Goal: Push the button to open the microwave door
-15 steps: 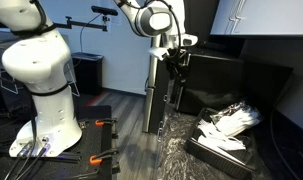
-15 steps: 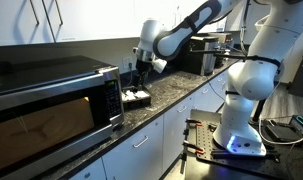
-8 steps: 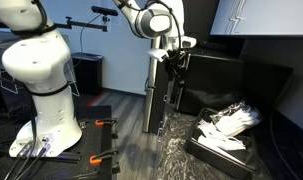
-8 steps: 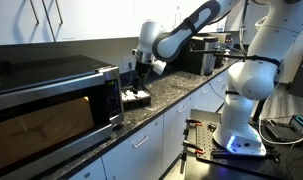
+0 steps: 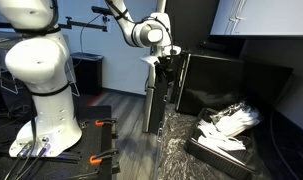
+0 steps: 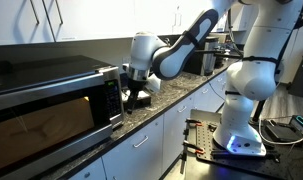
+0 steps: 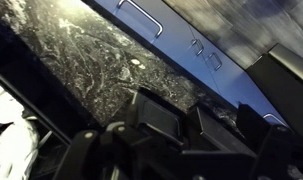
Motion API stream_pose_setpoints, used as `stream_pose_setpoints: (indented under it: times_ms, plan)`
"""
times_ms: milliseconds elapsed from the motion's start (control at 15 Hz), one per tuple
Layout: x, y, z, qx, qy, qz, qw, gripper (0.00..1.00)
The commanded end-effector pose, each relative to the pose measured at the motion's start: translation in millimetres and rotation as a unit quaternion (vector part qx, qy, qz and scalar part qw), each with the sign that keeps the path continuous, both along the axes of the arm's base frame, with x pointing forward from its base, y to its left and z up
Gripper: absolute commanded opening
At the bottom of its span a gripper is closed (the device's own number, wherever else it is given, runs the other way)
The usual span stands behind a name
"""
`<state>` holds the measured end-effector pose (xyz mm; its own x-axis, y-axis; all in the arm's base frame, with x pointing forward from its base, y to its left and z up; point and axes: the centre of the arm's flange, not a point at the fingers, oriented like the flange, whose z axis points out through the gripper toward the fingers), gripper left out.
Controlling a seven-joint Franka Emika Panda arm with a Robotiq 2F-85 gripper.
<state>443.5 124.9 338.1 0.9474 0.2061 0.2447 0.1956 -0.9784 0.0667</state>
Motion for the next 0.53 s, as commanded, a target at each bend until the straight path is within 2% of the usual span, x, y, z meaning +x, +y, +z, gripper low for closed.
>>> stream_pose_setpoints:
  times_ms: [0, 200, 467]
  plan:
    - [3, 29, -19, 0.002, -0.008, -0.005, 1.0, 0.74]
    - [-3, 38, -24, -0.005, -0.009, -0.012, 0.9999, 0.49]
    - [-2, 48, -21, -0.045, -0.033, -0.02, 0.9982, 0.2]
